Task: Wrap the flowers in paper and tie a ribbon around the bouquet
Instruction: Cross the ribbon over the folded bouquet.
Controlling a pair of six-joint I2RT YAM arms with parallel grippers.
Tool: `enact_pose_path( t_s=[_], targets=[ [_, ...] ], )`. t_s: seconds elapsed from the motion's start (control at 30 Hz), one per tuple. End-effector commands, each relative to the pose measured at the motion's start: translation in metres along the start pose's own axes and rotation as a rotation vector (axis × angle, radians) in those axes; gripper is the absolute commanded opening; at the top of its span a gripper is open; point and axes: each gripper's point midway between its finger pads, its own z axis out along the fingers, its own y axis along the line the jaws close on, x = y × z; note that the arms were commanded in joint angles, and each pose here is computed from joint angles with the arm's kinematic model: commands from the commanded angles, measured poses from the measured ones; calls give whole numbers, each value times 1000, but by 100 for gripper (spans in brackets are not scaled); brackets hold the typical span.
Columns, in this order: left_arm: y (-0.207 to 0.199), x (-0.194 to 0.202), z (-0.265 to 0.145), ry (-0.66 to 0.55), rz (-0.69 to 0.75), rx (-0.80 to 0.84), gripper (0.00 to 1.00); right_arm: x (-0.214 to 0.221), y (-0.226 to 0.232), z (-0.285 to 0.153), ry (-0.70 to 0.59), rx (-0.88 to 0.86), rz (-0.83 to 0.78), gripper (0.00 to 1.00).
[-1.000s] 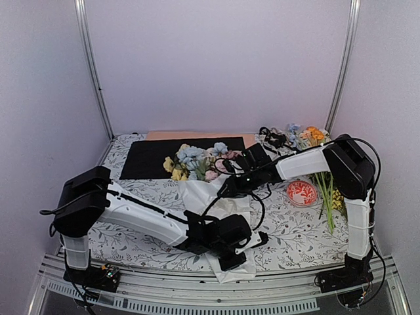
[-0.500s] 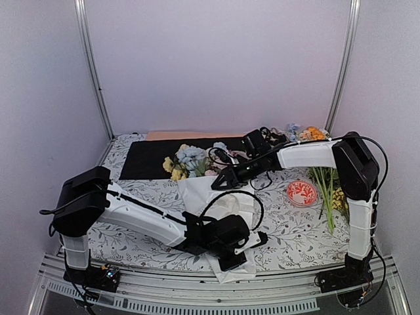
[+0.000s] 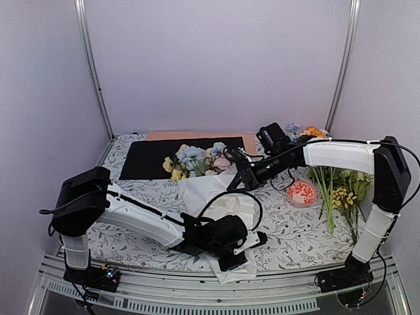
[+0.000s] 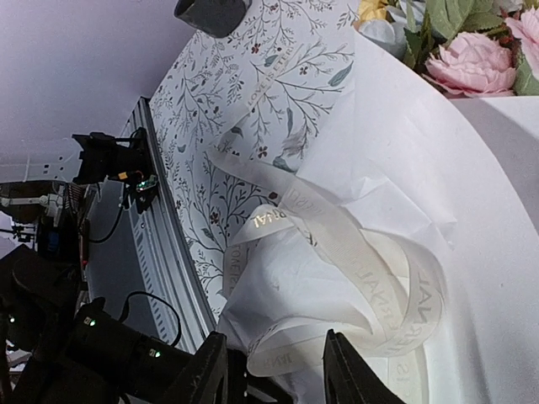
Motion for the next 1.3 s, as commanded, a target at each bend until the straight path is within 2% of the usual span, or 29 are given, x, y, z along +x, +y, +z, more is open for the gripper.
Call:
enact_pose_path(
  t_s=[0.0,0.13,0.3,0.47,0.57,0.67,0.87,0.97,1.07,1.17,1.23,1.27],
  targets=[
    [-8,59,13,166,-18,65,27,20,18,-15,-23,-42,15,38],
    [-8,56,14,160,-18,67,27,59,12,6,17,-160,142,30],
    [-8,55,13,155,-18,63,27,94,7,40,95,-180,177,20],
    [-7,45,7,110,-29,68,28,124,-22,53,111,-83,265,13],
    [-7,25,-1,41,-34,79,29,142,-45,60,126,-4,327,10],
    [-5,-11,-22,-59,-22,81,35,154,-64,61,124,53,379,8],
    [-4,-81,-89,-300,32,119,60,162,-77,60,125,73,406,8],
    [5,-101,-125,-400,15,177,62,164,-78,62,126,63,406,8],
    [46,-102,-157,-491,-110,182,57,160,-73,60,110,44,400,8],
    [116,-73,-160,-478,-304,39,46,155,-69,58,98,29,392,8],
    [159,-52,-155,-427,-394,-97,48,154,-67,59,98,19,390,8],
    [170,-46,-151,-395,-405,-137,54,154,-67,59,98,15,391,8]
  ],
)
